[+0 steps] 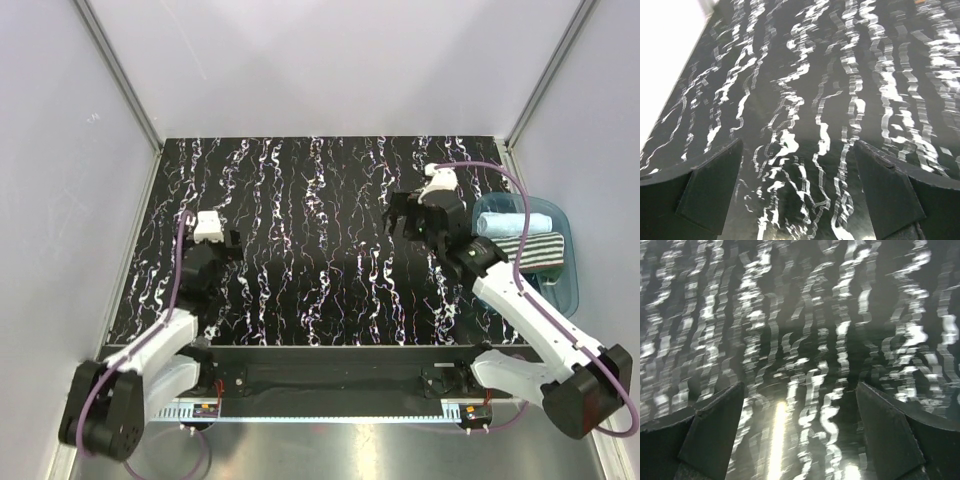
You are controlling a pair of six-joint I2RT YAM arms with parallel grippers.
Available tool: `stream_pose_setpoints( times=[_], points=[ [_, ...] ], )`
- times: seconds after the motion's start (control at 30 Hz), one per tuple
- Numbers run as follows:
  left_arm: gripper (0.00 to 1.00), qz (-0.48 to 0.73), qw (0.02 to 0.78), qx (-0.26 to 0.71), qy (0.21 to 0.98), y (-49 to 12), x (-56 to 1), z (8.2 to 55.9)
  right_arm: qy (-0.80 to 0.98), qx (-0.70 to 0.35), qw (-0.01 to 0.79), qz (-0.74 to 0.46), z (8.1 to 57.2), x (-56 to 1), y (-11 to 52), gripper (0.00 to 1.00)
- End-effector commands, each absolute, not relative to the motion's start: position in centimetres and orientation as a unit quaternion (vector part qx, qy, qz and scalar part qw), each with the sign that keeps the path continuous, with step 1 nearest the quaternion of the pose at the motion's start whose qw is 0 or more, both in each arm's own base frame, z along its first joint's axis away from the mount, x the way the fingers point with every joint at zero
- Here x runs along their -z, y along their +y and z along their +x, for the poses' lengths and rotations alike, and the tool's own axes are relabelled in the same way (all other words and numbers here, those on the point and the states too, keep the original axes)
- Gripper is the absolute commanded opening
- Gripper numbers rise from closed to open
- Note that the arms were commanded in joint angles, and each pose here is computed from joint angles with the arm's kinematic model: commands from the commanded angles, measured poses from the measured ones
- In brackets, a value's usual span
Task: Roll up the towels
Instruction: Place the rolled towel into the container
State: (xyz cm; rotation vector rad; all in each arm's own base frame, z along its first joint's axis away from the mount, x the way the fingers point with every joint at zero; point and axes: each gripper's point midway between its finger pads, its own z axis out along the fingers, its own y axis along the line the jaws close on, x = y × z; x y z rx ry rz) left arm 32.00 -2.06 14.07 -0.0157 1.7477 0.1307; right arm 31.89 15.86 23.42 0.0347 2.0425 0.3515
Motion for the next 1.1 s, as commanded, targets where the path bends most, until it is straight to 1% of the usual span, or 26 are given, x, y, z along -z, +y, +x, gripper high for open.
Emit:
stream_pose_setpoints(
  times=[0.0,0.1,0.17,0.2,0.27,0.3,0.43,0.5,0.53,0.57,0.7,0.8,0.93,1.07],
  points=[
    [0.99,-0.087,0.709,-0.094,0.694,0.4,-17.8,33.7,0.791,-0.09,0.603,0.04,34.1,-27.1,12.2,1.0],
    [0.99,-0.059,0.677,-0.118,0.724,0.5,-15.7,35.1,0.798,-0.06,0.598,0.049,34.5,-25.6,10.0,1.0],
    [0.99,-0.041,0.671,-0.119,0.73,0.4,-14.3,35.1,0.802,-0.051,0.592,0.058,34.9,-24.6,8.5,1.0],
    [0.99,-0.051,0.691,-0.114,0.712,0.9,-15.0,35.3,0.804,-0.046,0.589,0.063,35.0,-23.5,7.8,1.0],
    [0.99,-0.022,0.693,-0.099,0.713,0.4,-13.0,34.8,0.805,-0.039,0.587,0.074,35.3,-22.4,6.5,1.0],
    [0.99,-0.037,0.709,-0.102,0.697,1.1,-14.0,35.0,0.805,-0.036,0.586,0.081,35.5,-21.2,6.0,1.0],
    [0.97,-0.013,0.695,-0.06,0.717,1.0,-12.5,35.6,0.8,-0.065,0.586,0.112,36.1,-19.2,4.9,1.0],
    [0.99,-0.002,0.69,-0.05,0.722,0.7,-11.8,35.9,0.8,-0.072,0.584,0.12,36.6,-17.9,4.5,1.0],
    [0.99,-0.002,0.688,-0.046,0.725,0.8,-11.9,35.8,0.801,-0.074,0.582,0.118,36.7,-17.4,4.5,1.0],
    [0.99,-0.002,0.701,-0.046,0.712,0.9,-12.5,36.0,0.806,-0.071,0.575,0.119,36.7,-16.3,4.4,1.0],
    [0.99,-0.053,0.689,-0.065,0.72,2.4,-12.2,36.2,0.791,-0.073,0.595,0.123,37.6,-15.9,3.9,1.0],
    [0.99,-0.055,0.689,-0.066,0.72,2.5,-12.2,36.1,0.791,-0.052,0.595,0.137,37.8,-15.1,2.4,1.0],
    [0.99,-0.055,0.689,-0.065,0.72,2.5,-12.3,36.1,0.784,-0.028,0.602,0.145,37.9,-15.4,0.5,1.0],
    [0.99,-0.055,0.689,-0.066,0.72,2.5,-12.3,36.2,0.79,0.023,0.59,0.165,37.1,-16.0,-2.0,1.0]
  ],
)
